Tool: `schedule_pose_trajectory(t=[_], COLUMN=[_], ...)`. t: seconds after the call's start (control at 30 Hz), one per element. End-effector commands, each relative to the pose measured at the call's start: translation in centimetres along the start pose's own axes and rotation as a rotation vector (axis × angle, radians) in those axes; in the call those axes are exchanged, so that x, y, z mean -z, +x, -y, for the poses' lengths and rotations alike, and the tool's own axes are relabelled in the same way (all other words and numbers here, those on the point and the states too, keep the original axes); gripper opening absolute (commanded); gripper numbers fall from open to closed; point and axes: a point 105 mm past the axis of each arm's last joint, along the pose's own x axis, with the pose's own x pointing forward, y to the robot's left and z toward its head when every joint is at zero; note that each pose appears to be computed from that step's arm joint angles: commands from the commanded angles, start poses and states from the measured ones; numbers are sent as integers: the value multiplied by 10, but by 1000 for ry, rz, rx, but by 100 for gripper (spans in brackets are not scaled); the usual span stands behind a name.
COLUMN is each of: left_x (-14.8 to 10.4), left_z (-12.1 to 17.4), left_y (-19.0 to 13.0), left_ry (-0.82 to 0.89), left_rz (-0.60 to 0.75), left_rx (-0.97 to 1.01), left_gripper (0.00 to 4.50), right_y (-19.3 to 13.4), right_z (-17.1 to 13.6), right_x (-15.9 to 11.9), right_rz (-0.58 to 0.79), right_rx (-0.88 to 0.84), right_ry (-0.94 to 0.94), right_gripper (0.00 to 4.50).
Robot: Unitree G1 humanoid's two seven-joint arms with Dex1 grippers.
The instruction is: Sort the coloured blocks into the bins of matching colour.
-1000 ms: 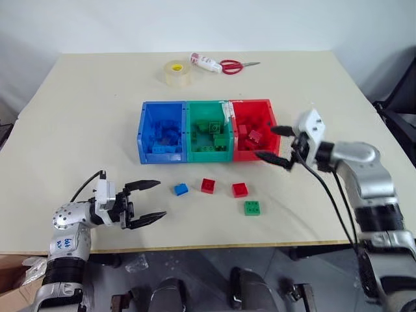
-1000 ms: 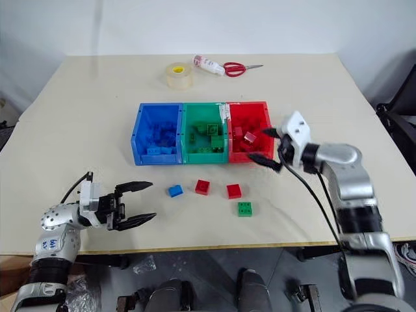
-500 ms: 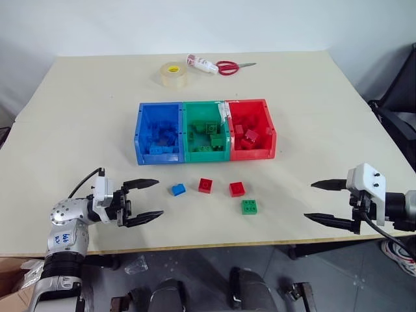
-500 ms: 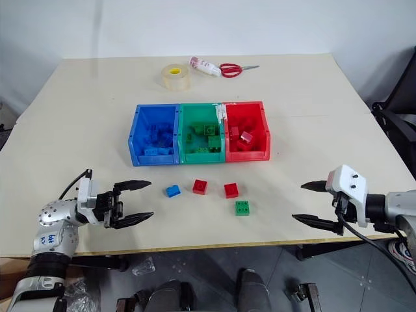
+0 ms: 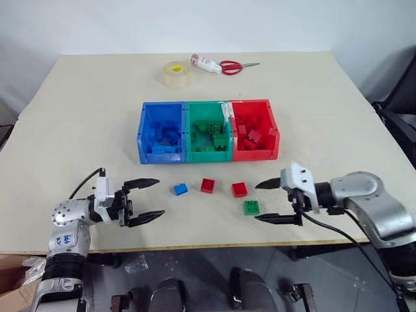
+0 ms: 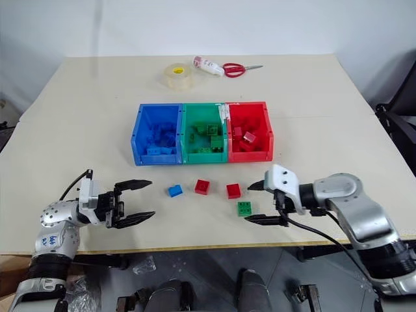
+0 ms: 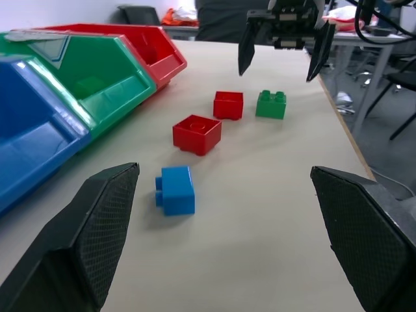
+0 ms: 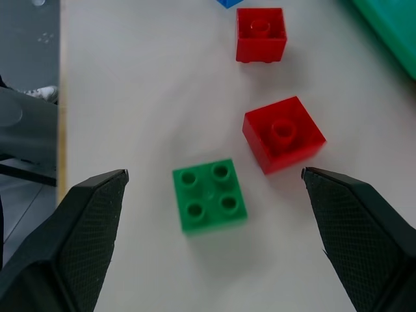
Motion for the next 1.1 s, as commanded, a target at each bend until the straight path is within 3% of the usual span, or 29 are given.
schedule_pose_trajectory(t=[0.03,0.07,0.17,0.4,0.57,0.7,1.0,1.1], left_x=[-7,-7,-7,-8,-7,-6,-8,-10], left_z=[3,5,7,7,6,5,4,4], left_y=[-4,-4,-5,-5,-2,0,4,4], left_ry=[29,27,27,28,30,32,50,65], left_rz=[15,16,17,16,24,27,48,60], left_rx=[-26,-30,-44,-56,-58,-60,-62,-65], left_gripper=[450,450,450,450,450,450,450,450], right_y=[14,19,27,20,4,3,48,61], right_z=[-2,-3,-2,5,24,57,126,136], right_x=[7,8,7,-7,-44,-73,-133,-141], right_rz=[-42,-47,-41,-4,99,135,273,300], right_rx=[-42,-54,-68,-44,31,137,352,388], right_ry=[-33,-36,-43,-66,-106,-144,-199,-183], right_gripper=[447,447,387,147,149,149,149,252])
